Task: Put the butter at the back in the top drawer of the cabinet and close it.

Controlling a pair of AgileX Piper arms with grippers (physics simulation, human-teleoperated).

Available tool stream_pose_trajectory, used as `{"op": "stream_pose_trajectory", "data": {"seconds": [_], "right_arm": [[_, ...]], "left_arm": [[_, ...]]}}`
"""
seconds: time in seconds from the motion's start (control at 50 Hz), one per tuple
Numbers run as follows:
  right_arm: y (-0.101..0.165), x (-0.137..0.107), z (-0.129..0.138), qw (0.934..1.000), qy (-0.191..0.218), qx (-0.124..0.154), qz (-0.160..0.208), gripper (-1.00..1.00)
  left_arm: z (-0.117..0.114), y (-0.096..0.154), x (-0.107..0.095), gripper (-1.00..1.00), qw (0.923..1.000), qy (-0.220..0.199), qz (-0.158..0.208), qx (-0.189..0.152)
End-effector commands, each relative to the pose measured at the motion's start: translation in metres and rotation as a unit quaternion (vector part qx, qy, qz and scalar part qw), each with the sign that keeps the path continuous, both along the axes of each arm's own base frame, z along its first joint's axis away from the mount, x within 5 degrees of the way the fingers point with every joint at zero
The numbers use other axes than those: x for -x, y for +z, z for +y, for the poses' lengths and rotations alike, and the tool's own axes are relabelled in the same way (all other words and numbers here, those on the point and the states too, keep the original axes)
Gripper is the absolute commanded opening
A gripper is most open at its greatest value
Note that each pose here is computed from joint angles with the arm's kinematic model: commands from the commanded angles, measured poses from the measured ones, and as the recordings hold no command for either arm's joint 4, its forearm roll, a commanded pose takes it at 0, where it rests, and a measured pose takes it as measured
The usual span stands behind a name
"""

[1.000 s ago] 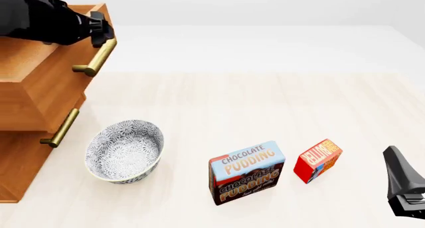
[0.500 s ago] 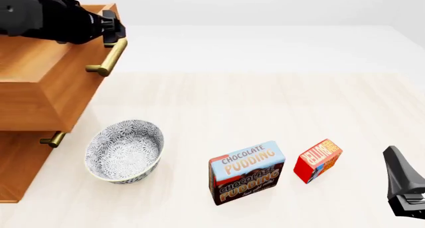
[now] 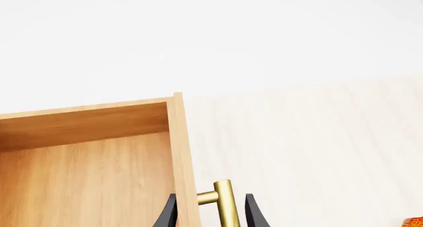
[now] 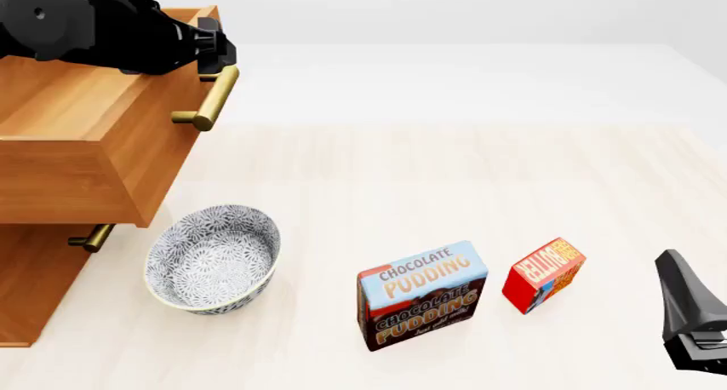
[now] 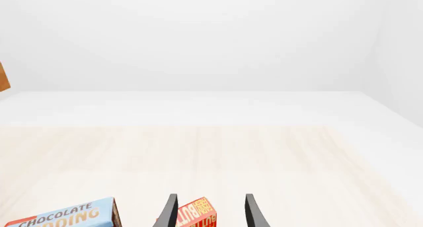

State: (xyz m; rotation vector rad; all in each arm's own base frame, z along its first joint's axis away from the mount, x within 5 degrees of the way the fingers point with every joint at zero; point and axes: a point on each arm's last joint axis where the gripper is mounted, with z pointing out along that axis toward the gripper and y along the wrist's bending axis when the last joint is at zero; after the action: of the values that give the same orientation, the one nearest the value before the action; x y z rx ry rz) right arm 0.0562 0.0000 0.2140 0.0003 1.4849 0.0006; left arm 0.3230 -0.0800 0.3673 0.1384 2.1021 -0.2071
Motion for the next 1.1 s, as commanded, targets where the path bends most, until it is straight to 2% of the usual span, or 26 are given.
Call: {"op": "stream_pose_trajectory", "data": {"seconds": [0.02, 0.34, 0.76, 1.1], "right_arm": [[0.0, 0.0, 0.0, 1.0, 0.0, 0.0, 0.0, 1.0], [0.0, 0.0, 0.0, 1.0, 0.0, 0.0, 0.0, 1.0], [0.0, 0.0, 0.0, 1.0, 0.0, 0.0, 0.0, 1.0], [0.0, 0.0, 0.0, 1.0, 0.0, 0.0, 0.0, 1.0]], "left_arm": [[-0.014, -0.055, -0.016, 1.0, 0.9958, -0.032, 0.074, -0.043], [-0.028, -0.058, -0.017, 1.0, 0.995, -0.048, 0.077, -0.042], [-0.046, -0.054, -0.008, 1.0, 0.9938, -0.072, 0.076, -0.037], [-0.033, -0.023, 0.014, 1.0, 0.9949, -0.073, 0.055, -0.043]]}}
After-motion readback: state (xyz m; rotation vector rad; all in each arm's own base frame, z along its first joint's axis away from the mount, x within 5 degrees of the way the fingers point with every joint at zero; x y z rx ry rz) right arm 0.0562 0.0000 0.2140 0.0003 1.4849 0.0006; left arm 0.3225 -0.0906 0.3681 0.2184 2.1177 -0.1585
